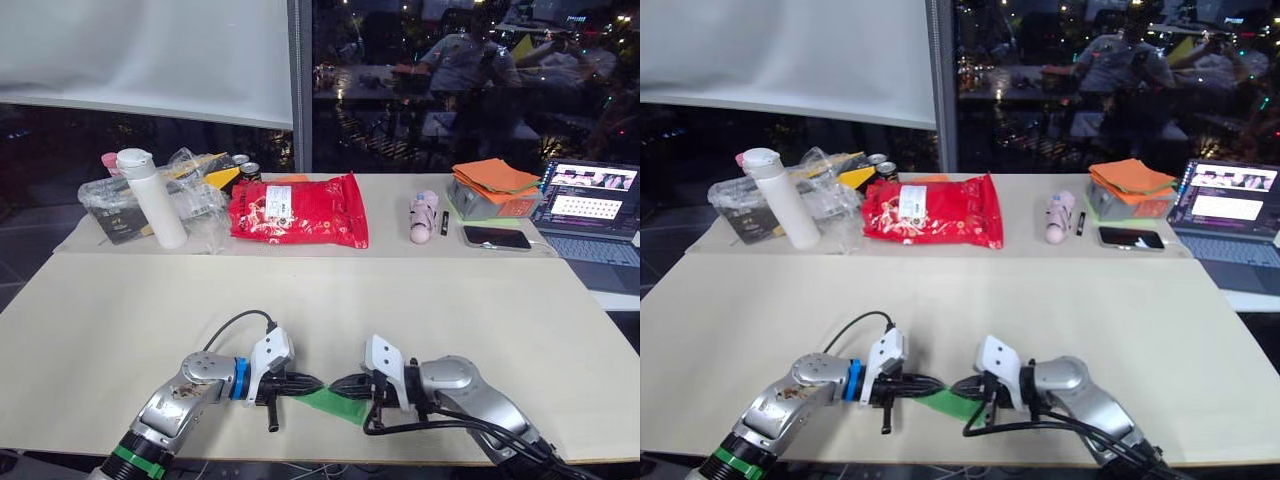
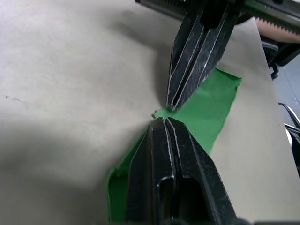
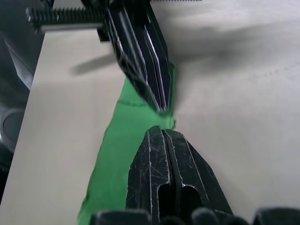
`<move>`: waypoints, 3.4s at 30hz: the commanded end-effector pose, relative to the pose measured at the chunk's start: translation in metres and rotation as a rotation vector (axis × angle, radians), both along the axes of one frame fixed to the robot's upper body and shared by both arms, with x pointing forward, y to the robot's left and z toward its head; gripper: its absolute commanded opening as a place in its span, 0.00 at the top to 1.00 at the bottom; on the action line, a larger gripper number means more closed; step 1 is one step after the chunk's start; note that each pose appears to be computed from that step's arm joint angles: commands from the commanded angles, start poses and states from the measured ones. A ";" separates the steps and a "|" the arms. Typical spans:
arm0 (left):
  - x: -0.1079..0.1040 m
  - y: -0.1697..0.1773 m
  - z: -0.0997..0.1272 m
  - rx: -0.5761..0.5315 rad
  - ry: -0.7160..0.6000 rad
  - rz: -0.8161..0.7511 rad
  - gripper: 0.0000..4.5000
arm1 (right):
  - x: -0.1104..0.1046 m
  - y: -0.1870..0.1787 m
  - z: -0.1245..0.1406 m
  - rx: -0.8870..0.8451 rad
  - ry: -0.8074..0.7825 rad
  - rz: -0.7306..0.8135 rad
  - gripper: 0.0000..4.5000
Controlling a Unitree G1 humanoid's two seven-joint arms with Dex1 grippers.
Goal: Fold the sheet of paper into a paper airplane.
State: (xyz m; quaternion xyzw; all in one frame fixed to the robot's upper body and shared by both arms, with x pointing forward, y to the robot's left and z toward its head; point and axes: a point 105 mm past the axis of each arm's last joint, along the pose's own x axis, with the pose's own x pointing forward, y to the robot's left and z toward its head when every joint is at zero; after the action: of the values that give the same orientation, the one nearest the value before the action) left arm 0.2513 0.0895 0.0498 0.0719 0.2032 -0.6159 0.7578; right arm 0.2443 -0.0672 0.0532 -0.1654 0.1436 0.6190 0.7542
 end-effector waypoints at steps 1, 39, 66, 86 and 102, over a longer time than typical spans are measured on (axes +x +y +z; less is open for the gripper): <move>-0.005 0.010 -0.020 0.066 0.072 0.018 1.00 | -0.005 -0.011 -0.008 -0.035 0.024 -0.015 1.00; -0.006 0.008 -0.020 0.059 0.076 -0.029 1.00 | -0.024 -0.027 -0.007 -0.074 0.011 0.033 1.00; -0.003 0.040 0.092 -0.032 -0.079 -0.044 1.00 | -0.043 -0.025 0.095 0.017 0.087 0.108 1.00; -0.017 0.069 0.073 0.074 -0.086 0.120 1.00 | 0.051 -0.012 0.062 -0.034 0.074 -0.254 1.00; -0.012 0.074 0.077 0.124 -0.115 0.107 1.00 | 0.006 0.018 0.078 -0.204 0.115 -0.028 0.81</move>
State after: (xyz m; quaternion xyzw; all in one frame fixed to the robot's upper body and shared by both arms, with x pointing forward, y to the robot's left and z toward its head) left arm 0.2402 0.1654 0.1220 0.1359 0.2108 -0.5491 0.7972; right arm 0.2532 -0.0496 0.1319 -0.1836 0.2534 0.5980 0.7379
